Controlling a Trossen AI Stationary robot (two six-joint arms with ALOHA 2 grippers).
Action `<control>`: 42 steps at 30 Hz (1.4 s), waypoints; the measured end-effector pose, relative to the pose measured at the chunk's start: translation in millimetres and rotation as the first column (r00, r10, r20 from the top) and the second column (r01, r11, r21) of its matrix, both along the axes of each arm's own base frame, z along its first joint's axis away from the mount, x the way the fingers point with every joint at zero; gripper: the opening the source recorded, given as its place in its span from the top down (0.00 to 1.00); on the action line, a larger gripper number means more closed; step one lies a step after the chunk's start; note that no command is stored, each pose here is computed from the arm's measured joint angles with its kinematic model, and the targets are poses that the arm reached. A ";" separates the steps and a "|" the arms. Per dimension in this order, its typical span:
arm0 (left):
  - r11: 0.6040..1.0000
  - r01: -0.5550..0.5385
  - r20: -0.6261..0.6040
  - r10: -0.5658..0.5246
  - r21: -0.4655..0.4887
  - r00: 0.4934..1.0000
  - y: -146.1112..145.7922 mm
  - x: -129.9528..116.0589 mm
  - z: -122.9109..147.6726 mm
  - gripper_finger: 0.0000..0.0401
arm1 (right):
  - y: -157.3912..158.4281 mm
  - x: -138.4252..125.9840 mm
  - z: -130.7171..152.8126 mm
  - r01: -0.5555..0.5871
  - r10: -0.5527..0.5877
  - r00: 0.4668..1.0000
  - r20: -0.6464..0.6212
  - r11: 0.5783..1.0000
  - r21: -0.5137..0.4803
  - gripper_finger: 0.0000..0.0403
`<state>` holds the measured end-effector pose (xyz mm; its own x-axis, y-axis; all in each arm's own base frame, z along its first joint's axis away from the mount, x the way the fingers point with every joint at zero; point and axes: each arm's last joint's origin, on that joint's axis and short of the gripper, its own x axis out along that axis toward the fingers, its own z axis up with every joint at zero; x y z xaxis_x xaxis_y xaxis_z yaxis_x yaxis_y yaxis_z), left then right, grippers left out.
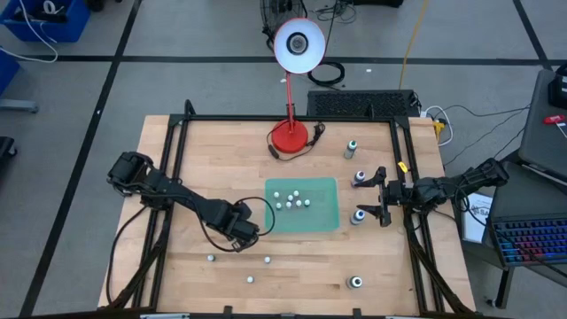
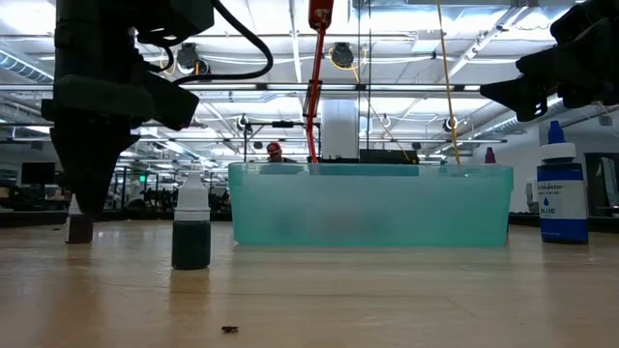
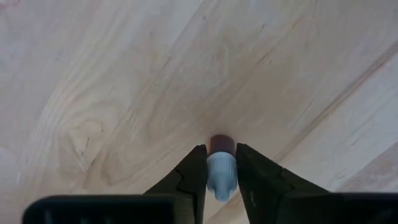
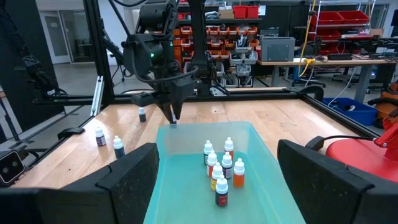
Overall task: Pick & Place food coloring
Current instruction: Put the small red food coloring bottle into the green bin
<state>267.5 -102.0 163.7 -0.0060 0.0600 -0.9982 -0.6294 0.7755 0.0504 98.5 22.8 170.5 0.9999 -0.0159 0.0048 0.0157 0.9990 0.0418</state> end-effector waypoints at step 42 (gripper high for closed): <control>0.936 0.282 0.423 -0.348 0.212 0.837 37.1 97.2 110.2 0.87 | 0.0 0.0 0.0 0.000 0.000 1.000 0.000 1.000 0.000 0.22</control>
<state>364.7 -64.9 273.9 0.4803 0.1164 -0.8693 -0.3316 0.9417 -0.0571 98.5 22.8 170.5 0.9999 -0.0160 0.0048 0.0158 0.9990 0.0416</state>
